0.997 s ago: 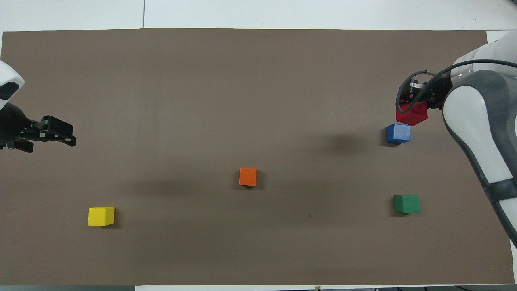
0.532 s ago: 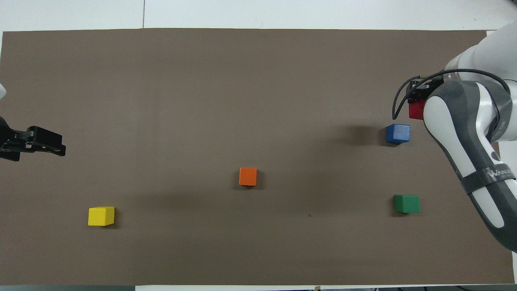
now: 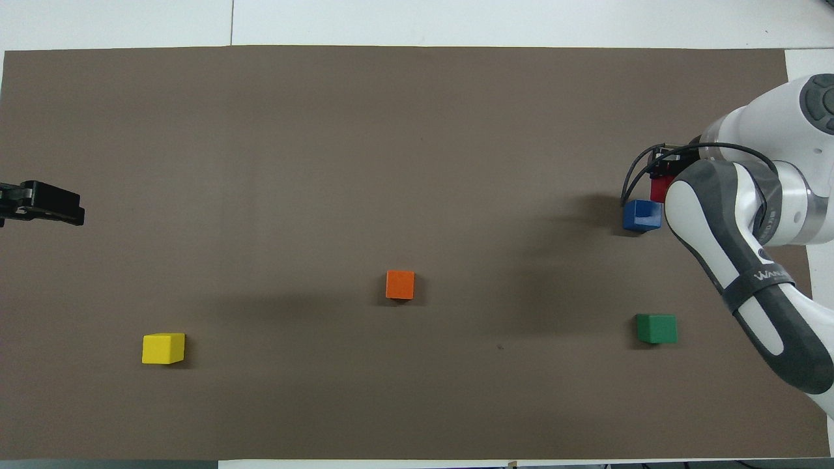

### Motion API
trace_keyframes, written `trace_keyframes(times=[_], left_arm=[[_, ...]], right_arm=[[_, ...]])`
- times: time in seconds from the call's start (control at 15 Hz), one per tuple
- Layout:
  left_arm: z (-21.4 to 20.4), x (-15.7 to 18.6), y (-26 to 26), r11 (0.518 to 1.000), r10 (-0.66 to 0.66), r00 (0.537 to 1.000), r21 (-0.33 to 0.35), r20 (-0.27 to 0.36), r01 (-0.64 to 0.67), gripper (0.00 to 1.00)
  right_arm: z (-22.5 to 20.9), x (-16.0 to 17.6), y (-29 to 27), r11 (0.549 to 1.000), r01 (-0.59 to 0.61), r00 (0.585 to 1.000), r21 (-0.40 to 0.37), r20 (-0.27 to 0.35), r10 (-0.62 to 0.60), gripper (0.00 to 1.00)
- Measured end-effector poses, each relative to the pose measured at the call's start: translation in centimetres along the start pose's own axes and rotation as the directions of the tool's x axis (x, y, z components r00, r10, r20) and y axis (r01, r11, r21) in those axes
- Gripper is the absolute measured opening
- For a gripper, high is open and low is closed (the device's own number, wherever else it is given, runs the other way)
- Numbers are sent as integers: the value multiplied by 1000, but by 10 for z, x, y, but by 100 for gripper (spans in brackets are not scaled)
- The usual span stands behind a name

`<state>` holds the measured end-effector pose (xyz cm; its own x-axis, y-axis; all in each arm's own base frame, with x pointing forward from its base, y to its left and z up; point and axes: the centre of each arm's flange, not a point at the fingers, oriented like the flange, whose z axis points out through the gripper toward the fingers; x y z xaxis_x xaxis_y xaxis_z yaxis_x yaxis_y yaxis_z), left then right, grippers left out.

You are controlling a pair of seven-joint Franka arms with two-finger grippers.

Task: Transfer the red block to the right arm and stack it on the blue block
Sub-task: 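Lower the red cube onto the blue cube with the right gripper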

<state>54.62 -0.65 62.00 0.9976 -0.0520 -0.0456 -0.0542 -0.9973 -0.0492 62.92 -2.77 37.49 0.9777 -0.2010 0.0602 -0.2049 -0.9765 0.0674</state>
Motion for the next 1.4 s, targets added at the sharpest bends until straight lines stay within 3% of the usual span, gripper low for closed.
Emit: trace_keyframes(times=[0.47, 0.73, 1.06, 1.4], left_arm=[[5, -2, 13, 1000, 27, 999, 0, 33, -27, 100], [4, -2, 49, 996, 92, 995, 3, 33, -92, 100], [14, -4, 51, 995, 95, 994, 2, 53, -95, 100], [8, -2, 54, 995, 94, 995, -31, 10, -94, 100]], right_arm=[[12, -17, -3, 1000, -7, 1000, 3, 15, 7, 56], [13, -20, -5, 1000, -3, 1000, 3, 20, 3, 56], [13, -18, -6, 1000, -2, 1000, 9, -7, 2, 56], [14, -19, -6, 1000, -1, 1000, 11, -13, 1, 56]])
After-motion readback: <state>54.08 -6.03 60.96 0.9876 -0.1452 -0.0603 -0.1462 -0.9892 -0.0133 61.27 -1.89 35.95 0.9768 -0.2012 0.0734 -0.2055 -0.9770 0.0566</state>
